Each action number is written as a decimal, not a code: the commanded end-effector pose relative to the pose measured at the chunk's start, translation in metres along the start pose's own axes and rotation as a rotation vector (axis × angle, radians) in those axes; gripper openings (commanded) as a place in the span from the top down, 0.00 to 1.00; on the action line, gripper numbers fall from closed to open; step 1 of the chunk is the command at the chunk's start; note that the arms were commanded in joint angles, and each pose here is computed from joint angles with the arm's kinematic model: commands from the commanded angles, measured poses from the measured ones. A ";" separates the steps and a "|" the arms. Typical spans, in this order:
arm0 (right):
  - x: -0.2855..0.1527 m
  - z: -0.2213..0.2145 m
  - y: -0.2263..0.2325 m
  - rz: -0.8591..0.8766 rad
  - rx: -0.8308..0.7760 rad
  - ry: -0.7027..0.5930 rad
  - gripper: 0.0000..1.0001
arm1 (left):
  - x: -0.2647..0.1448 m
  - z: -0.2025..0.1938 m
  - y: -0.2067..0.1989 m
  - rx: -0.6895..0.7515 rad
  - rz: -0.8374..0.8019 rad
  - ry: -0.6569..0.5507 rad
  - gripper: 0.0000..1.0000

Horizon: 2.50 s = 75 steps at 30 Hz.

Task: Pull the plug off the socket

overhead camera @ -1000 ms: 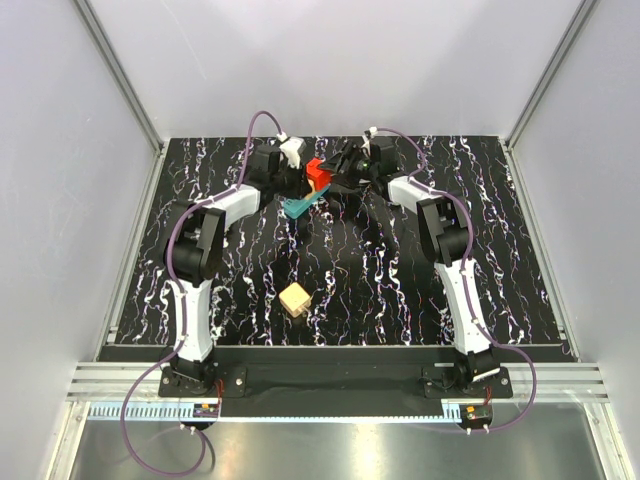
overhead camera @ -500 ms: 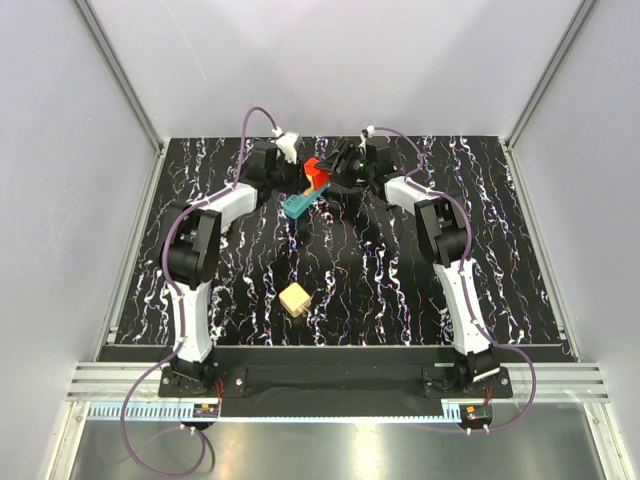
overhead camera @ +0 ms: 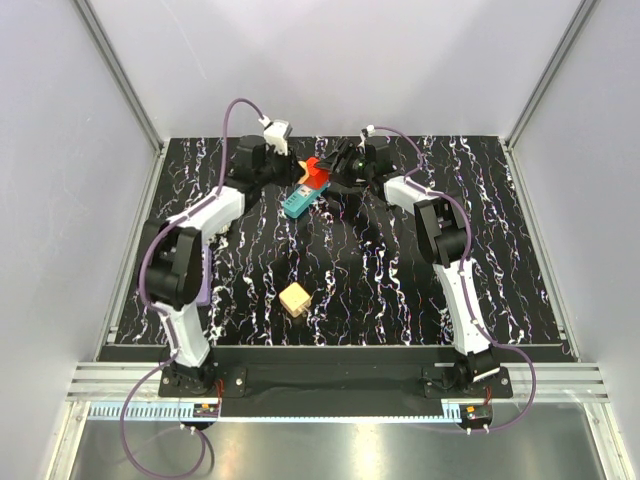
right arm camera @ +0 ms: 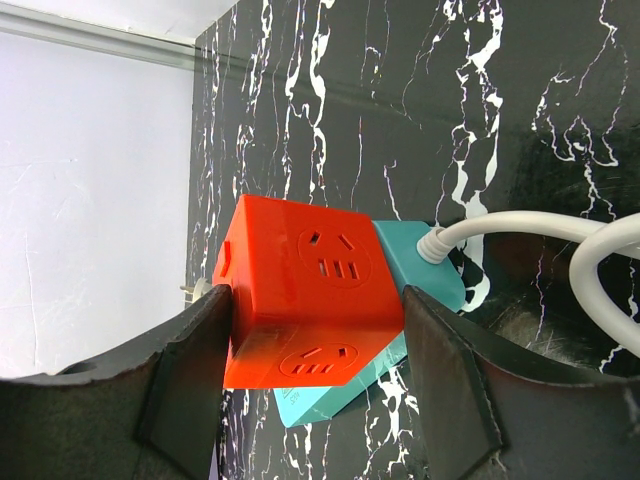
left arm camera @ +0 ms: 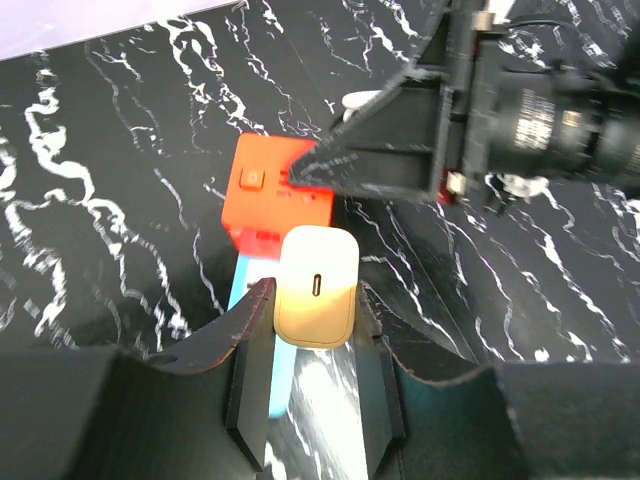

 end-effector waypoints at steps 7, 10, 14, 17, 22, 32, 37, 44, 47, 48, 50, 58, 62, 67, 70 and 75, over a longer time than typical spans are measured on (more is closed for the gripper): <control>0.004 -0.038 -0.024 -0.118 -0.008 0.105 0.68 | -0.091 0.028 -0.036 -0.079 -0.002 -0.135 1.00; 0.002 -0.031 -0.011 -0.086 -0.026 0.094 0.55 | -0.112 0.013 -0.048 -0.144 -0.006 -0.087 1.00; -0.004 -0.025 -0.001 -0.063 -0.049 0.085 0.45 | -0.131 -0.016 -0.066 -0.239 -0.052 -0.015 1.00; -0.007 -0.023 0.004 -0.048 -0.059 0.080 0.34 | -0.148 -0.037 -0.086 -0.242 -0.074 0.027 1.00; -0.011 -0.020 0.009 -0.038 -0.071 0.070 0.12 | -0.158 -0.065 -0.119 -0.250 -0.156 0.095 1.00; -0.032 -0.004 0.020 -0.007 -0.107 0.022 0.00 | -0.140 -0.091 -0.139 -0.216 -0.181 0.203 1.00; -0.065 0.015 0.046 0.047 -0.175 -0.050 0.00 | -0.130 -0.102 -0.142 -0.216 -0.195 0.253 1.00; -0.097 0.034 0.062 0.071 -0.276 -0.162 0.00 | -0.131 -0.118 -0.155 -0.288 -0.228 0.340 1.00; -0.105 0.044 0.049 0.046 -0.276 -0.195 0.00 | -0.134 -0.131 -0.167 -0.328 -0.263 0.410 1.00; -0.107 0.047 0.047 0.049 -0.268 -0.201 0.00 | -0.136 -0.136 -0.172 -0.334 -0.269 0.430 1.00; -0.114 0.053 0.034 0.032 -0.247 -0.216 0.00 | -0.140 -0.147 -0.172 -0.373 -0.244 0.468 1.00; -0.128 0.065 0.016 0.021 -0.225 -0.255 0.00 | -0.156 -0.182 -0.182 -0.439 -0.187 0.599 1.00; -0.126 0.066 0.014 0.026 -0.214 -0.249 0.00 | -0.153 -0.199 -0.179 -0.461 -0.150 0.668 1.00; -0.129 0.067 0.013 0.025 -0.213 -0.257 0.00 | -0.154 -0.207 -0.184 -0.468 -0.173 0.712 0.91; -0.129 0.067 0.013 0.028 -0.212 -0.259 0.00 | -0.155 -0.212 -0.182 -0.465 -0.155 0.718 0.81; -0.127 0.066 0.013 0.038 -0.203 -0.251 0.00 | -0.155 -0.213 -0.179 -0.454 -0.131 0.709 0.56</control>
Point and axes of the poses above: each gripper's point midway between its finger pads, its own x axis out along the fingers, its own y axis along the line the jaws close on, z = x × y, the point moved 7 cm from there along -x, back along the fingers, and after that the axes turned 3 degrees about -x, right-handed, at the moved point
